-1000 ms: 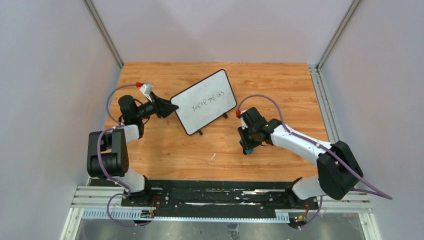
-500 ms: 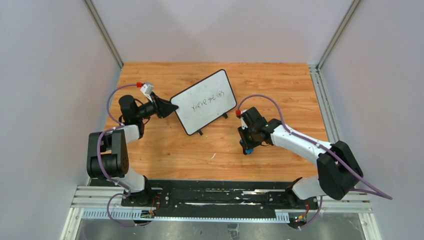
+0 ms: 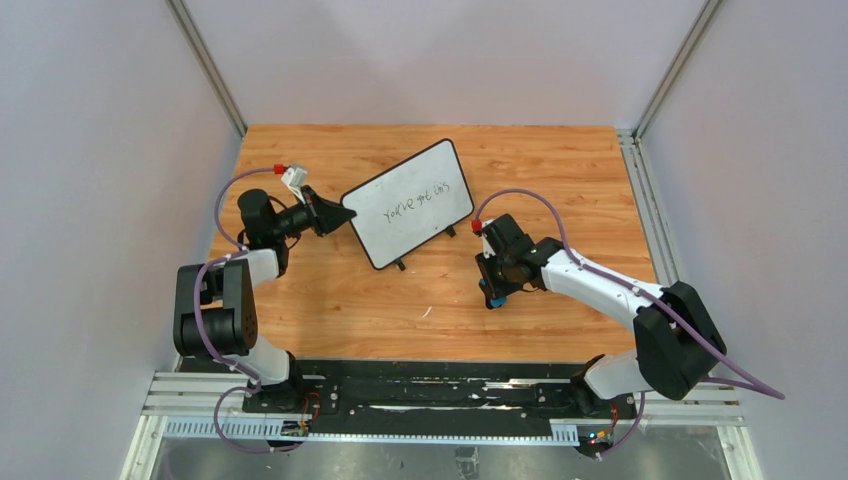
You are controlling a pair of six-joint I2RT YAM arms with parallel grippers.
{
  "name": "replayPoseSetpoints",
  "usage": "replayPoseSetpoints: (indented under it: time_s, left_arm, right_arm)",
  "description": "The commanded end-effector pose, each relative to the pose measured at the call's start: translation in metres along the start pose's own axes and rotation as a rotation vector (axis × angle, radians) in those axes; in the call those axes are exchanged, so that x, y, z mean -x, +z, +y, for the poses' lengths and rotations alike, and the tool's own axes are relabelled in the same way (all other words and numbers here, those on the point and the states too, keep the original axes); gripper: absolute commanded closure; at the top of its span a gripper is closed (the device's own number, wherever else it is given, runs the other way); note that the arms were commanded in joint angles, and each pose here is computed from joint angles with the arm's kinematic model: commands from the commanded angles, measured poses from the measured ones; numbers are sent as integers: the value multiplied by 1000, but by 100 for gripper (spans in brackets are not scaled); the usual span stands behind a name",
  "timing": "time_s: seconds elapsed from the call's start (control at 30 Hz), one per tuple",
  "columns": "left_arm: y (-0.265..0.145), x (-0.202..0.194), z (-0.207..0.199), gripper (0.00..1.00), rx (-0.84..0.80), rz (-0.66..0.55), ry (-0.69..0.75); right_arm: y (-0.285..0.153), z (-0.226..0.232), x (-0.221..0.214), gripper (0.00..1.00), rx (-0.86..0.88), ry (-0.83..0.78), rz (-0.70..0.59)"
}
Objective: Erase the whiteboard
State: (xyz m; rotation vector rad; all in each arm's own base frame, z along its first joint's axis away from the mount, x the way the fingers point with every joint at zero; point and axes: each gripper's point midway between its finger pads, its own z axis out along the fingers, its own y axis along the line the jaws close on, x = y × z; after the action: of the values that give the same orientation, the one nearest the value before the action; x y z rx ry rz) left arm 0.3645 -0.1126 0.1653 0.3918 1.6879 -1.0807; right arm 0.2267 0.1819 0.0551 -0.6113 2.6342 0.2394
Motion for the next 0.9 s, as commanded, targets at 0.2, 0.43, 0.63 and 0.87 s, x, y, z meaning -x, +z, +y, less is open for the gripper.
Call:
replayPoseSetpoints:
  time_s: [0.2, 0.43, 0.63, 0.87]
  left_arm:
    - [3, 9, -3, 95, -13, -5, 65]
    - [3, 4, 0, 95, -9, 3, 57]
    - [3, 1, 3, 100, -6, 8, 48]
    - [4, -2, 5, 100, -1, 17, 43]
  right_arm:
    - [-7, 2, 11, 99, -16, -21, -45]
    - [-10, 4, 37, 99, -18, -21, -122]
    - [-12, 4, 74, 99, -40, -19, -247]
    - [-6, 2, 120, 99, -77, -31, -390]
